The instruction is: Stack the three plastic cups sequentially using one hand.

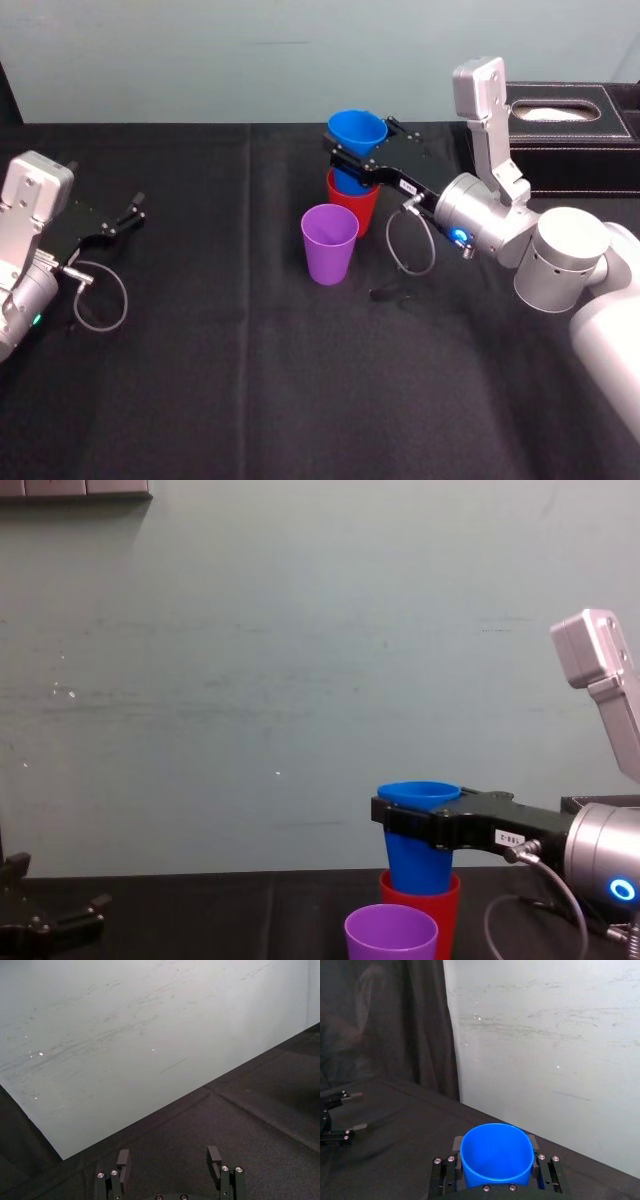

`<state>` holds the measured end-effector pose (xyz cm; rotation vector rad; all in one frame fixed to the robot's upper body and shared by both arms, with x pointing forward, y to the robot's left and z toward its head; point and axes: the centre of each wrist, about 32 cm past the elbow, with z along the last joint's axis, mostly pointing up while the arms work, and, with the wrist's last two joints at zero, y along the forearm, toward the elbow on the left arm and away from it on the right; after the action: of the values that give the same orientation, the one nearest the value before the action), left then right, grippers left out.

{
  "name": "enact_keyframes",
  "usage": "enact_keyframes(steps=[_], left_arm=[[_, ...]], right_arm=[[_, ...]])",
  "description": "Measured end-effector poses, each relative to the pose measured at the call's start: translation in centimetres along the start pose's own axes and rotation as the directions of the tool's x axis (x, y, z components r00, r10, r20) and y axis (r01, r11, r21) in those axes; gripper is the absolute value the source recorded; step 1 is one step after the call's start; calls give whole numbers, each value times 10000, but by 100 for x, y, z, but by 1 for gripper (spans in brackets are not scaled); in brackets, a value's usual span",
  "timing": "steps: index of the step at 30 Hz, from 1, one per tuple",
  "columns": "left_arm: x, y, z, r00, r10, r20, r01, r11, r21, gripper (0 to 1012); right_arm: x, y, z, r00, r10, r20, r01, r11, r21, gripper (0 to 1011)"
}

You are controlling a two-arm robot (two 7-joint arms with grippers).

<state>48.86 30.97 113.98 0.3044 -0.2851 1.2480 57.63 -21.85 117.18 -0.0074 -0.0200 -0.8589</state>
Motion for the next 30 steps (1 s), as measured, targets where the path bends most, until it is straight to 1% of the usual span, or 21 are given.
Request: enact_keyframes(steps=[6, 17, 30], left_arm=[[0, 0, 0, 10000, 0, 0, 0, 10000, 1, 1005], [0, 0, 0, 10000, -1, 0, 1, 10000, 1, 1005], [0, 0, 0, 10000, -1, 0, 1, 10000, 0, 1005]], right_arm=[[2, -10, -28, 10000, -10, 11, 10, 10000, -26, 734], [-19, 1, -161, 9999, -71, 99, 72, 9999, -143, 734], [-37, -1, -258, 9999, -96, 137, 99, 9996, -277, 735]])
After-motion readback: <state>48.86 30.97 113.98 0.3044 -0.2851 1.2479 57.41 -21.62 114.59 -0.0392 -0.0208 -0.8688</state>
